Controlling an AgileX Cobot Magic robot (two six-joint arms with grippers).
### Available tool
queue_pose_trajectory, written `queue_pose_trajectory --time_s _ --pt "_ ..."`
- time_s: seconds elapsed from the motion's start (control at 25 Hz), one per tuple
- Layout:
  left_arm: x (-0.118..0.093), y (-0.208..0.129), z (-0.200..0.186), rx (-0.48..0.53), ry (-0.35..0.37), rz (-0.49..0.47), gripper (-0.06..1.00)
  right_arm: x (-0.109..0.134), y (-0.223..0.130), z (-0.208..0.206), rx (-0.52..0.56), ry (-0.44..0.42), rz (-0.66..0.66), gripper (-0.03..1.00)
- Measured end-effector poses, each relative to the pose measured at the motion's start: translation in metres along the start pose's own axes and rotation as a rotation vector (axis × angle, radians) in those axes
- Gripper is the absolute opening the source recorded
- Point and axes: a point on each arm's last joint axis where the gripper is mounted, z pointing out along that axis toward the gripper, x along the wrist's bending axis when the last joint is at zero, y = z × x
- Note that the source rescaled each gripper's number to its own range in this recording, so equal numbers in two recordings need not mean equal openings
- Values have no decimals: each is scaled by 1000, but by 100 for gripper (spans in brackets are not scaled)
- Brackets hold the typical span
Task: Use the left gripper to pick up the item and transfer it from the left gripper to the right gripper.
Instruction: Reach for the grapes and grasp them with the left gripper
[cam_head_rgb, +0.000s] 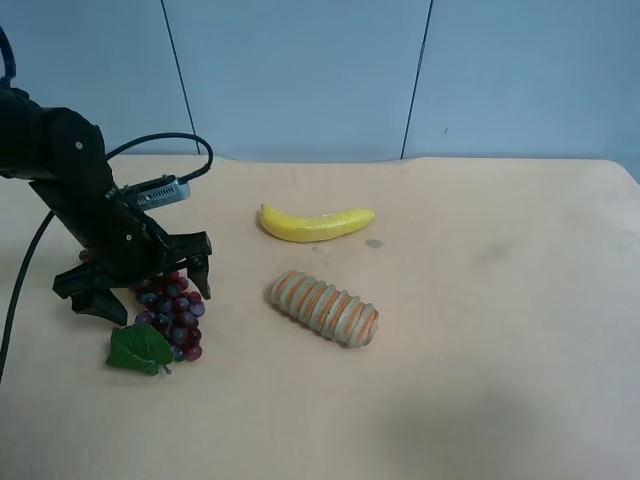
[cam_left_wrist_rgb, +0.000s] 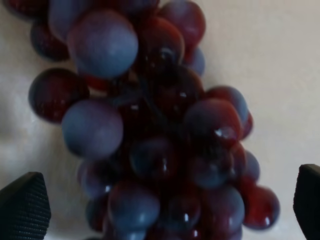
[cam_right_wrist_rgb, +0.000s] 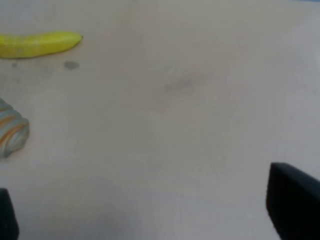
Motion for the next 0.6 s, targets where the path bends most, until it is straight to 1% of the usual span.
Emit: queue_pose_trajectory --time_s 0.24,0.32,0.44,0.6 --pt "1 1 17 18 15 -40 100 0 0 0 0 0 0 100" --pt "1 2 21 20 18 -43 95 0 0 0 0 0 0 100" --pt "1 2 24 19 17 -47 79 0 0 0 0 0 0 100" --pt "1 2 24 16 13 -51 48 0 0 0 0 0 0 100"
